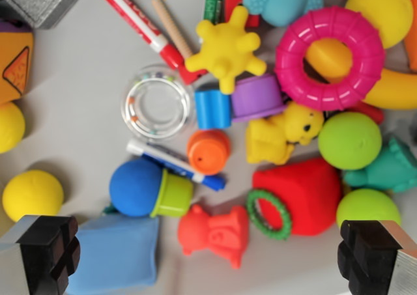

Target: Pick an object from the bin

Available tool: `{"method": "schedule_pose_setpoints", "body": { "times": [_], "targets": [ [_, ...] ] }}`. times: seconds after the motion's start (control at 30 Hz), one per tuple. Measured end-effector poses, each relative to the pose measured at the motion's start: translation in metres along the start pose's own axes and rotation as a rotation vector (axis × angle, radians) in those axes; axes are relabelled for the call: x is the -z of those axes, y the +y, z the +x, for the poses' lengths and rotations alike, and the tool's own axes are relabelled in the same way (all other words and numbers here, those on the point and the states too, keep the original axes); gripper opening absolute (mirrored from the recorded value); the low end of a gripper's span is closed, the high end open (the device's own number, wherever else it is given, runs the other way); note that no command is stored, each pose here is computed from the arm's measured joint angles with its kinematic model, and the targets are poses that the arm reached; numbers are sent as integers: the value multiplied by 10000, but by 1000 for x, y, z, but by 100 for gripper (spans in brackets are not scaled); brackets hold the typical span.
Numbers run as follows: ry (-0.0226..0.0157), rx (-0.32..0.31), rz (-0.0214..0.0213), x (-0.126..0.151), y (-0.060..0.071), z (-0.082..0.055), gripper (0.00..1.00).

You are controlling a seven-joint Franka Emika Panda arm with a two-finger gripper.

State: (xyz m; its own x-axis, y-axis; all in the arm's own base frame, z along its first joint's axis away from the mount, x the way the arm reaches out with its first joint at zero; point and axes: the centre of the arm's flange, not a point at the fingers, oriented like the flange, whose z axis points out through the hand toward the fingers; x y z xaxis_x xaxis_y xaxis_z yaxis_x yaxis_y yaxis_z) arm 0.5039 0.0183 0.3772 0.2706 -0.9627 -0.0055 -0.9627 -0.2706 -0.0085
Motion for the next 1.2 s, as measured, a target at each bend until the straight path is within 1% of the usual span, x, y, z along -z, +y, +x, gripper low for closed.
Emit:
{"method": "schedule_pose_setpoints", "body": {
  "times": [0.07, 0.1, 0.17, 0.2, 0.37, 0.47, 0.53, 0.63, 0.67, 0.83, 0.9, 0.93, 0.97, 1.03, 1.07, 1.13, 1.17, 1.2],
  "targets": [
    [1, -224, -10, -4, 4, -3, 100],
    [4, -342, -5, -5, 6, -4, 100],
    [6, -598, -14, -9, 10, -6, 100],
    [9, -721, -10, -11, 12, -8, 100],
    [20, -1341, -28, -21, 21, -14, 100],
    [28, -1692, -29, -26, 27, -18, 100],
    [34, -1958, -40, -31, 31, -21, 100],
    [43, -2294, -43, -36, 36, -25, 100],
    [48, -2435, -38, -38, 39, -26, 100],
    [63, -3030, -61, -48, 49, -33, 100],
    [69, -3300, -52, -51, 52, -35, 100],
    [71, -3440, -57, -54, 55, -37, 100],
    [74, -3591, -53, -56, 57, -38, 100],
    [80, -3877, -65, -61, 62, -42, 100],
    [84, -4027, -58, -63, 64, -43, 100],
    [89, -4236, -69, -66, 68, -46, 100],
    [91, -4374, -66, -68, 70, -47, 100],
    [92, -4522, -73, -71, 72, -49, 100]
  ]
}}
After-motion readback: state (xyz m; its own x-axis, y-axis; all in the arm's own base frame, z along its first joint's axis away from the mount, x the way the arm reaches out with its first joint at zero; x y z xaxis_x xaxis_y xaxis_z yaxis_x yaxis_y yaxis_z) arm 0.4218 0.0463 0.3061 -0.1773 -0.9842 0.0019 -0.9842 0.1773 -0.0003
